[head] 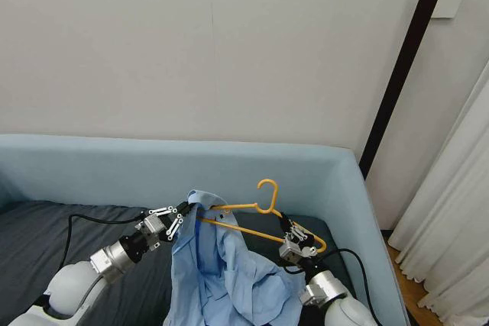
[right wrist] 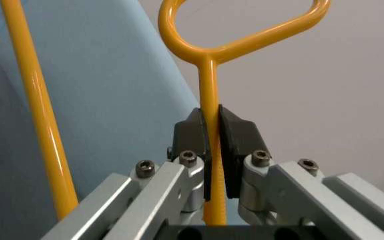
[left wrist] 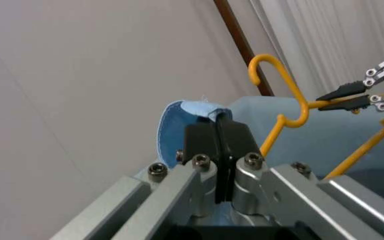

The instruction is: Pick up the clothes from the sofa and hang them on the clothes hanger.

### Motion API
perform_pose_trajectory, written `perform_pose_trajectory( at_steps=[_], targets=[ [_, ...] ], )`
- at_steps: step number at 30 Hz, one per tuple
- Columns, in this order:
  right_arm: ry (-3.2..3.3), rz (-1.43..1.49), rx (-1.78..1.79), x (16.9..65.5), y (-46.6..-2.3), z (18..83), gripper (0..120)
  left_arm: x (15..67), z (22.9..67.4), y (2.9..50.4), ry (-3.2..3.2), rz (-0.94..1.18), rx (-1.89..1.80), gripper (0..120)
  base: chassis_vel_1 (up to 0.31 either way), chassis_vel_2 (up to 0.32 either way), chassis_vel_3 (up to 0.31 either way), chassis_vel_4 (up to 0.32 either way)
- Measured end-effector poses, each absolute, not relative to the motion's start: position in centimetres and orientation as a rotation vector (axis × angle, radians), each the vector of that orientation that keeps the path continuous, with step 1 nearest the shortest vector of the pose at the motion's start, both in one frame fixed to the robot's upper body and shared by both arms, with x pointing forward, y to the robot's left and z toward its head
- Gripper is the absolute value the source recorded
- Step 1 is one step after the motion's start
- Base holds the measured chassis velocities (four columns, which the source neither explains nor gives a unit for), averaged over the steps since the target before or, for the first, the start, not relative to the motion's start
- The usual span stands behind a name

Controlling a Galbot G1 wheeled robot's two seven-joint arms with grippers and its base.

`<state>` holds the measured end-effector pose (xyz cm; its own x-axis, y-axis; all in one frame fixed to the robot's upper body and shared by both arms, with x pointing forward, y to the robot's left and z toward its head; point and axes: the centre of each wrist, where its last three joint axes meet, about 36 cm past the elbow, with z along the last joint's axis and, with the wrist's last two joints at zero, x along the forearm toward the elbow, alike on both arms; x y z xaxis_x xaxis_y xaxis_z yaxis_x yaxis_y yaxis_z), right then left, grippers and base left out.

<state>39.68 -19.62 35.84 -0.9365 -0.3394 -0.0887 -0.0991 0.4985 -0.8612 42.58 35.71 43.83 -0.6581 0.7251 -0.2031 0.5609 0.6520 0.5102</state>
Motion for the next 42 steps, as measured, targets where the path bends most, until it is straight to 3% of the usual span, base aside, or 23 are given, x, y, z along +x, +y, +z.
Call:
perform_pose_trajectory(
  at_steps=[12,26,42],
  targets=[
    [2.574,-1.376,-0.378,40.0,-15.9,36.1,4,40.8,42.6,31.5,2.432,0.532,1.106,0,0.000,0.000,0.000,0.000],
    [2.688,-0.997,-0.432,42.0,-10.0,35.7,4,41.1,39.0,29.2,2.438,0.507,1.150,0,0.000,0.000,0.000,0.000],
    [2.682,-0.816,-0.387,42.7,-10.7,36.5,4,40.9,37.5,30.5,2.459,0.540,1.115,0,0.000,0.000,0.000,0.000]
  ],
)
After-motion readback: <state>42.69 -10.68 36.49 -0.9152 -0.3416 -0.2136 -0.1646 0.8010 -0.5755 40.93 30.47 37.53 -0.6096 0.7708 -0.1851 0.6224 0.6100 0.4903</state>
